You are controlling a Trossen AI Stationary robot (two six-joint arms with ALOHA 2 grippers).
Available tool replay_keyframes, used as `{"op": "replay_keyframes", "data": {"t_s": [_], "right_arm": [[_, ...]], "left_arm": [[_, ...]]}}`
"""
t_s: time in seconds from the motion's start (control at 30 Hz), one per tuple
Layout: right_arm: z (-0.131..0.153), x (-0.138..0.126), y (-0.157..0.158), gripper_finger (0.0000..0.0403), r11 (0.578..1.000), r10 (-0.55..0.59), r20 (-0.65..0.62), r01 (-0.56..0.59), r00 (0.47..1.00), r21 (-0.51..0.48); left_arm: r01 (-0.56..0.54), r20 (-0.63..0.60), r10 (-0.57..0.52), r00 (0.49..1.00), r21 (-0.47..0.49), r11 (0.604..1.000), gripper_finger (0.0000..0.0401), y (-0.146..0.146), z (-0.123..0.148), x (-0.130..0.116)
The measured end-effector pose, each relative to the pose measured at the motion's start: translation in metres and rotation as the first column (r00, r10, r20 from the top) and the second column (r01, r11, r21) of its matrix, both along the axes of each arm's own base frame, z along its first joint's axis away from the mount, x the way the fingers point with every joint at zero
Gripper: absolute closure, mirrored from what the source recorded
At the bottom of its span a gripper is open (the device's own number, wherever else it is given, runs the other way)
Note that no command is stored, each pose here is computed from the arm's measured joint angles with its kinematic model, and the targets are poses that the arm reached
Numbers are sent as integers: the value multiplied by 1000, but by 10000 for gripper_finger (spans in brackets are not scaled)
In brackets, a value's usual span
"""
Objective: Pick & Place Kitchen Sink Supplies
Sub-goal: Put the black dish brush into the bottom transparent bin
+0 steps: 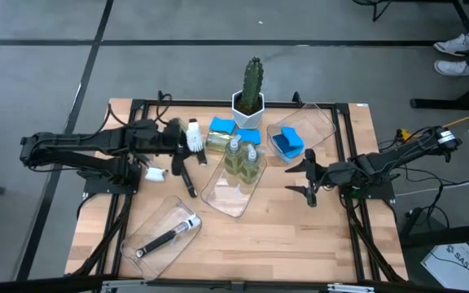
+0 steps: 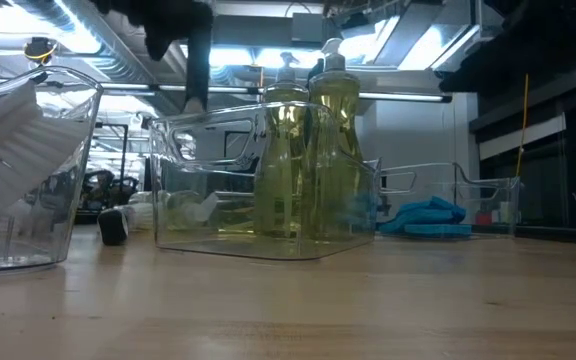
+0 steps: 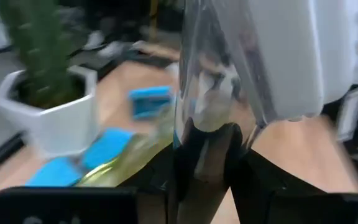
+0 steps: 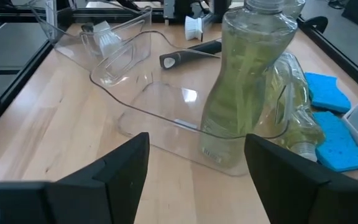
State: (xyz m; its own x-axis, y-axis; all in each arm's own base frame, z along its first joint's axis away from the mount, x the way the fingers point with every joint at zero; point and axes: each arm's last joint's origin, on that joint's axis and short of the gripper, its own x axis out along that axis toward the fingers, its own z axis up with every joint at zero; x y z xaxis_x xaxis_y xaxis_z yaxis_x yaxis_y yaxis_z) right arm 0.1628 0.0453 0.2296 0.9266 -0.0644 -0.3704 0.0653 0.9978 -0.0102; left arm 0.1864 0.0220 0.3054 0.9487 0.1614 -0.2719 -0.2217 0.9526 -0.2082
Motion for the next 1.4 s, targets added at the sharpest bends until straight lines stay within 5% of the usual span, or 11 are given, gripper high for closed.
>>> {"op": "replay_keyframes", "data": {"t_s": [0.37, 0.67, 1.0, 1.2, 1.4], "right_arm": [[-1, 1, -3, 141, 1000, -19, -6, 19, 1000, -1], [-1, 1, -3, 141, 1000, -20, -6, 20, 1000, 1], [-1, 1, -3, 141, 1000, -19, -9, 19, 1000, -3], [-1, 1, -3, 141, 1000, -11, -12, 11, 1000, -21], [-1, 0, -3, 141, 1000, -12, -14, 11, 1000, -21]], "left_arm": [[185, 147, -168, 975, -113, 976, 300, -32, 27, 11], [365, 66, -366, 928, -337, 868, 300, -72, 35, 33], [260, -235, -509, 828, -642, 721, 300, -119, 1, 42], [2, -493, -417, 763, -644, 765, 300, -124, -22, 28], [-106, -603, -347, 718, -588, 802, 300, -128, -30, 16]]}}
